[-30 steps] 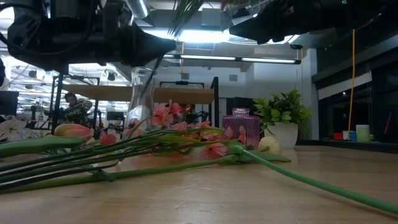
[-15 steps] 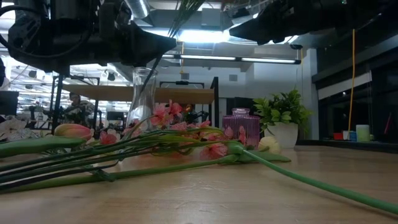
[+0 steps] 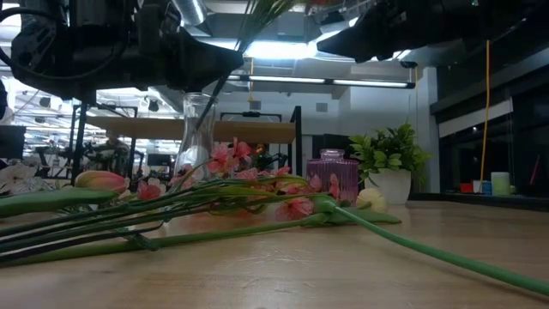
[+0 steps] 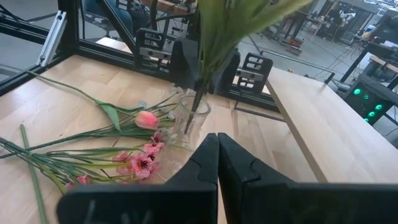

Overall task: Pick and place flowers into a vace then onto a shelf
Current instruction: Put the red flowers into the transparent vase

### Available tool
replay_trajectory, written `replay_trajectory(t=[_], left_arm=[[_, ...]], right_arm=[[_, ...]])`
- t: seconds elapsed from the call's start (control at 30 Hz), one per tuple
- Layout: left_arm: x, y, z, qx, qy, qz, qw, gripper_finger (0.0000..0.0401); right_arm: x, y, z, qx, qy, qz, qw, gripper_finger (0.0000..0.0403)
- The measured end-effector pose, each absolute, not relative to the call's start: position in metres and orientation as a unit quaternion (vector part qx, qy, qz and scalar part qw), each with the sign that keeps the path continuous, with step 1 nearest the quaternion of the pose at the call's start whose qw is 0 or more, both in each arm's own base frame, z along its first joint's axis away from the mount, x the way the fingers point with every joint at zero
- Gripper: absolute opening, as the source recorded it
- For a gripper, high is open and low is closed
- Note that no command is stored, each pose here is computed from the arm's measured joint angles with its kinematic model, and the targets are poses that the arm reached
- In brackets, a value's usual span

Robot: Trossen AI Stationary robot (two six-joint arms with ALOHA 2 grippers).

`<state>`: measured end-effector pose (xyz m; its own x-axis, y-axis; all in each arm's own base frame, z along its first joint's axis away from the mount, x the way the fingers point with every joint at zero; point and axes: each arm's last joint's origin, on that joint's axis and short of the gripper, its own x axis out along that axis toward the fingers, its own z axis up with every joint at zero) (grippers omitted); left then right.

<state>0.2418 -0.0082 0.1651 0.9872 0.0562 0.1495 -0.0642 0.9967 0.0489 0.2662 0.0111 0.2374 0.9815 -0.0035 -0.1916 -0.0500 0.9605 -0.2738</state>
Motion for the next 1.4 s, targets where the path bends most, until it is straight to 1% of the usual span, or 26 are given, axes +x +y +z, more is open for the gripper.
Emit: replay_trajectory(t=[0.17, 0.4, 0.73, 1.1, 1.2, 1.4], left_arm=[[0.242, -0.007, 0.165, 0.027, -0.073, 0.05, 0.996, 0.0088], [0.242, -0.007, 0.168, 0.029, -0.086, 0.047, 0.995, 0.0105], [0.24, -0.007, 0.17, 0.029, -0.09, 0.049, 0.994, 0.0107], [0.214, -0.005, 0.166, 0.037, -0.081, 0.059, 0.994, 0.0119], [0.208, -0.004, 0.162, 0.037, -0.066, 0.073, 0.994, 0.0126], [0.206, -0.004, 0.157, 0.019, -0.036, 0.072, 0.997, 0.0148]], right_arm=[[0.266, 0.011, 0.237, -0.14, 0.096, 0.012, 0.985, 0.0002], [0.266, 0.011, 0.237, -0.14, 0.096, 0.012, 0.985, 0.0002], [0.266, 0.011, 0.237, -0.14, 0.099, 0.012, 0.985, 0.0002], [0.266, 0.011, 0.237, -0.14, 0.099, 0.012, 0.985, 0.0002], [0.266, 0.011, 0.237, -0.14, 0.099, 0.012, 0.985, 0.0002], [0.266, 0.011, 0.237, -0.139, 0.099, 0.012, 0.985, 0.0002]])
